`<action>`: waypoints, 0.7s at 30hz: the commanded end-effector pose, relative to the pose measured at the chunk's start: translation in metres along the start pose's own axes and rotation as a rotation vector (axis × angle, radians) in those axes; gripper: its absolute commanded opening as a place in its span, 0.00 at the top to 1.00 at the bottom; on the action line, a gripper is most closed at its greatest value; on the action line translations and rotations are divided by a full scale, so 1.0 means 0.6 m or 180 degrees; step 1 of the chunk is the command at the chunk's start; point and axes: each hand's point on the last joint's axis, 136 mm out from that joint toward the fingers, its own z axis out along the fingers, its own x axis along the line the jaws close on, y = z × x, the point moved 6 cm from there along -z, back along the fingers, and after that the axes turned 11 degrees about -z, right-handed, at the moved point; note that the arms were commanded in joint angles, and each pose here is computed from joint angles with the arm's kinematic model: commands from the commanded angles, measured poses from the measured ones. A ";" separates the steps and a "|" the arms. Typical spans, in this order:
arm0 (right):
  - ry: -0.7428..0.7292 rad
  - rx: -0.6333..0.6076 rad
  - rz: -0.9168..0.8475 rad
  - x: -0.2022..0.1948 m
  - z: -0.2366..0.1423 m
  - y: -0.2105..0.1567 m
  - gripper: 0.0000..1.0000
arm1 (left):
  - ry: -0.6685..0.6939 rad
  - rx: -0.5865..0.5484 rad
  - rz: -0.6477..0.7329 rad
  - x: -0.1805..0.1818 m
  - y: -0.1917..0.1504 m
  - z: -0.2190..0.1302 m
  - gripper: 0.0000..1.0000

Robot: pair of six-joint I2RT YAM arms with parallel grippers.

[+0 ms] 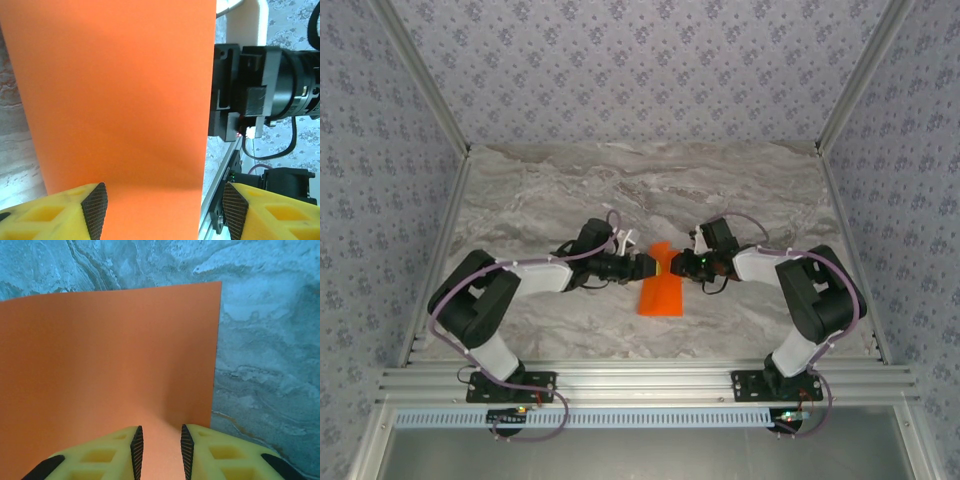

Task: Fold a paper plane with a square sheet of paper (fold left side to right side)
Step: First fold in half a square sheet of paper at the center of the table.

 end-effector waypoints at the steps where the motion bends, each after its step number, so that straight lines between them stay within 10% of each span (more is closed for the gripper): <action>1: 0.0017 0.0003 0.0122 -0.013 0.008 -0.003 0.70 | -0.0142 0.0013 0.0101 -0.024 0.011 0.010 0.34; 21: 0.0442 -0.0833 -0.0027 0.043 -0.107 0.048 0.53 | -0.0094 -0.0066 0.0043 -0.018 0.024 0.020 0.38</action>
